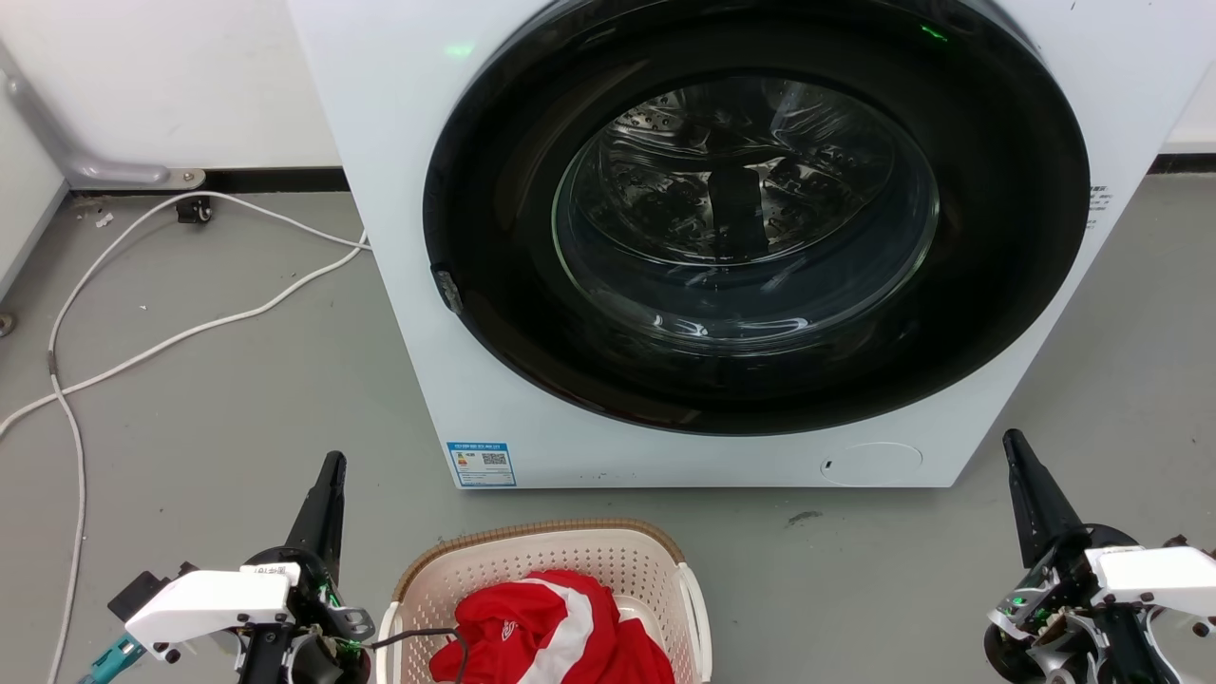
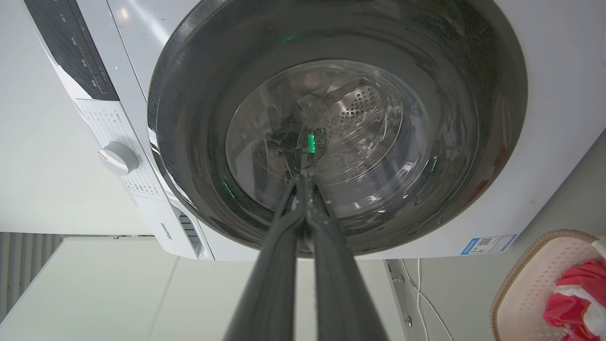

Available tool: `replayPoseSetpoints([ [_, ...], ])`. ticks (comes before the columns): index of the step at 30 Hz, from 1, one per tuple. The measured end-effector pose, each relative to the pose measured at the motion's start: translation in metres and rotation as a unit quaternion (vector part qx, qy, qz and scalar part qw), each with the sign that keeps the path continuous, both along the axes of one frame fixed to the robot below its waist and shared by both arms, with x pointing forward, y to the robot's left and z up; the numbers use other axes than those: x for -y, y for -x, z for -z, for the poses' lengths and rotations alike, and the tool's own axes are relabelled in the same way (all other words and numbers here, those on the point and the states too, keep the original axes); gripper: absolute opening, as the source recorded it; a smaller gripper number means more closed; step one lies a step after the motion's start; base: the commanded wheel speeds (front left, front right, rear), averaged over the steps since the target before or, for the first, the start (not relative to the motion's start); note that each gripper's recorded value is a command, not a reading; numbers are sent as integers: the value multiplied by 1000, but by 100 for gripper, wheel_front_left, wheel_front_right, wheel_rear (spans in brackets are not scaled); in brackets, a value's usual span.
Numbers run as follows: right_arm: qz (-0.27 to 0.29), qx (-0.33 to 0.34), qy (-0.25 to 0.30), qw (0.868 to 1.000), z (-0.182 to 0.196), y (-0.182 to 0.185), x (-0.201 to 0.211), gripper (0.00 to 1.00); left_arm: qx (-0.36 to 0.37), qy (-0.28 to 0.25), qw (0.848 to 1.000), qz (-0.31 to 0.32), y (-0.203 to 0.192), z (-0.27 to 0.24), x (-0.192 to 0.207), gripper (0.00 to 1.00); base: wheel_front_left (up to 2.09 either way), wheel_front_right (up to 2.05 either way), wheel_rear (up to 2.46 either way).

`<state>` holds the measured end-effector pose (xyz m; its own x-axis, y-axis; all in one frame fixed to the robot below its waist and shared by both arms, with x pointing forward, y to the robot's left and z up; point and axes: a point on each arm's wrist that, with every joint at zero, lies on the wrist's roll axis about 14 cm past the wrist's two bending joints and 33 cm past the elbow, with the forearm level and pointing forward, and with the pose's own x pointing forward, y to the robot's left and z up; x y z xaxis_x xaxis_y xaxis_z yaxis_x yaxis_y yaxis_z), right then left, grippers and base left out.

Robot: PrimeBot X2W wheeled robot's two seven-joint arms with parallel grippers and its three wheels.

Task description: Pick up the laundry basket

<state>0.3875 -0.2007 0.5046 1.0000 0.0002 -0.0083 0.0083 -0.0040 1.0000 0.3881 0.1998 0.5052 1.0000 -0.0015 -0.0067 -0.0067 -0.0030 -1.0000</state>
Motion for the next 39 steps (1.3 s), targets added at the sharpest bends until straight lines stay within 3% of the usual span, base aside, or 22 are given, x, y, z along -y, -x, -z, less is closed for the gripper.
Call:
replayPoseSetpoints([
  [24,0,0,-1,1000,0,0,0,0,0,0,1000,0,0,0,0,0,0,0,0],
  [25,0,-2,-1,1000,2,1,0,100,-2,0,1000,0,0,2,0,100,0,0,0],
  [31,8,-39,-3,999,27,13,1,100,-36,0,999,-4,11,24,1,100,0,0,0],
  [39,20,-35,65,997,21,11,7,100,-30,-60,998,-14,10,19,-3,100,0,0,0],
])
